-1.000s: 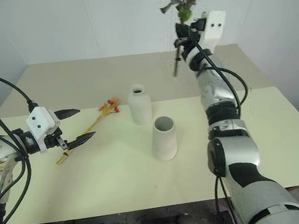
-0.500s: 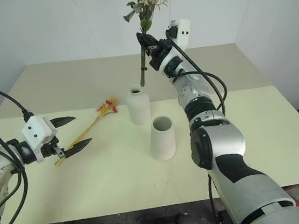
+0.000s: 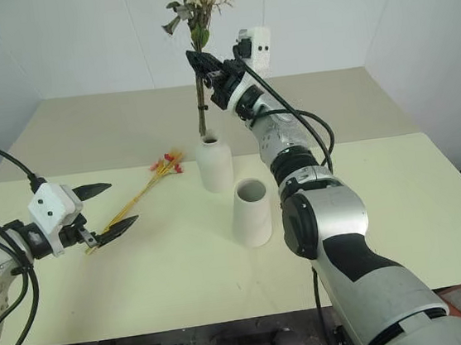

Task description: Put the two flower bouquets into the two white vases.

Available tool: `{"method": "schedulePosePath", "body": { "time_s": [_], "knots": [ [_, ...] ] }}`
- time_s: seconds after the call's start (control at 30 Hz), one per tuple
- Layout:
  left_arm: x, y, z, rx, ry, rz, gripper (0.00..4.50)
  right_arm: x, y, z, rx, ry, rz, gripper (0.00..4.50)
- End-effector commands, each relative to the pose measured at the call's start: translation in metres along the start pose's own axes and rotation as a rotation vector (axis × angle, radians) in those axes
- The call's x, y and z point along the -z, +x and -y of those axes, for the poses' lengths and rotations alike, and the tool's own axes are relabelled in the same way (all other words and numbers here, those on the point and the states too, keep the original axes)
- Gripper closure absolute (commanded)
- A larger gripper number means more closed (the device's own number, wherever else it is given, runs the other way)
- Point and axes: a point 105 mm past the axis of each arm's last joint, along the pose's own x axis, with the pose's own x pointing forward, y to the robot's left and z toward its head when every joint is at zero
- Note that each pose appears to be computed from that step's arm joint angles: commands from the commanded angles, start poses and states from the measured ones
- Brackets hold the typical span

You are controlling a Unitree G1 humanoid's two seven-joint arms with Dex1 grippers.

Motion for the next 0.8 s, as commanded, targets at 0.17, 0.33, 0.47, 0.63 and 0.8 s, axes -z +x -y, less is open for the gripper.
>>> {"method": "schedulePosePath", "body": {
  "time_s": [0.17,0.33,0.47,0.63,0.8],
  "knots": [
    [-0.014,-0.010,-0.006,-0.032,0.046,0.020,0.00,-0.014,-0.001,0.003,0.009,-0.076,0.045,4.29],
    [-0.015,-0.008,-0.006,-0.027,0.047,0.025,0.00,-0.007,-0.004,0.003,0.007,-0.100,0.033,4.29],
    [-0.014,-0.007,-0.007,-0.020,0.050,0.023,0.00,-0.005,-0.008,0.005,-0.005,-0.102,0.032,2.91],
    [-0.012,-0.006,-0.007,-0.012,0.049,0.025,0.00,-0.004,-0.016,0.008,-0.030,-0.081,0.042,1.17],
    [-0.015,-0.002,-0.009,-0.003,0.047,0.052,0.00,-0.001,-0.027,0.007,-0.084,-0.067,0.065,0.02]
  ]
}}
